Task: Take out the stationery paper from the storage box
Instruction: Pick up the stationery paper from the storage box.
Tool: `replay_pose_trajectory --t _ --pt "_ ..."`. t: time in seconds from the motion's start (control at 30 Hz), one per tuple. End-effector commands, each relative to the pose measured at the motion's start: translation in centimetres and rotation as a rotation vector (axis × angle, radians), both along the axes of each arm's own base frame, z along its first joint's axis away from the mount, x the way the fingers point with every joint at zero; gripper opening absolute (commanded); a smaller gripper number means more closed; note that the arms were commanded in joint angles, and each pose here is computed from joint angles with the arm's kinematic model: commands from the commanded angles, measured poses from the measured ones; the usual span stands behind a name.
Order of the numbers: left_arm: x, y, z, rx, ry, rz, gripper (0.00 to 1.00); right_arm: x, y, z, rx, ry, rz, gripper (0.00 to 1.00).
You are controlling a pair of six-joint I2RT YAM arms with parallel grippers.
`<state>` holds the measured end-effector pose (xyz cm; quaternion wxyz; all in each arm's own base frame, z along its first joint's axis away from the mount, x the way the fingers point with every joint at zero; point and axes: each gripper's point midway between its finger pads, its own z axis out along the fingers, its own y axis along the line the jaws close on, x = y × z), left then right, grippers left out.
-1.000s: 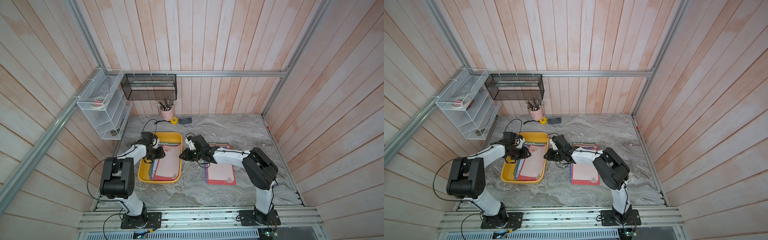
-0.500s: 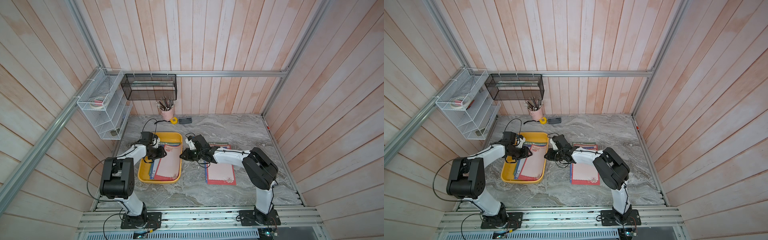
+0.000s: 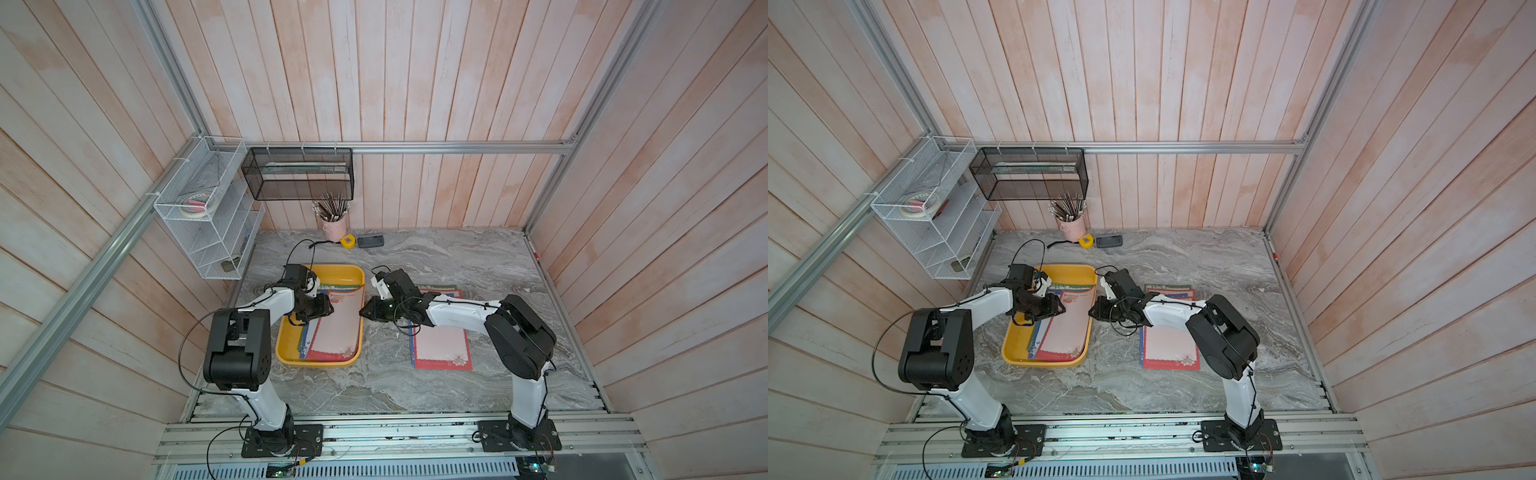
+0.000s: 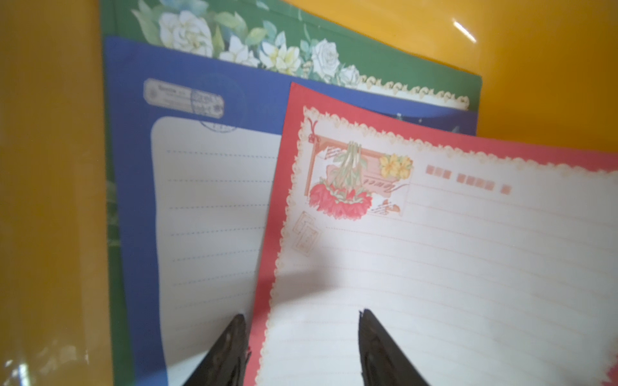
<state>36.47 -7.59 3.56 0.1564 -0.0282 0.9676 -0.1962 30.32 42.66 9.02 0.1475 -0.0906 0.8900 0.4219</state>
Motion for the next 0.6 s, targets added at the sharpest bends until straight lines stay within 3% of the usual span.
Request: replay_pose_trajectory --t 0.0,0.57 --pt "-0.2 -0.1 -0.7 -0.013 0.024 -0.012 0.53 0.0 0.1 -0.5 0.011 0.007 0.005 0.21" --pt "-0.4 -2.4 5.1 -0.201 -0.117 -0.012 0.46 0.5 -0.6 -0.7 0.009 0.012 -0.014 0.19"
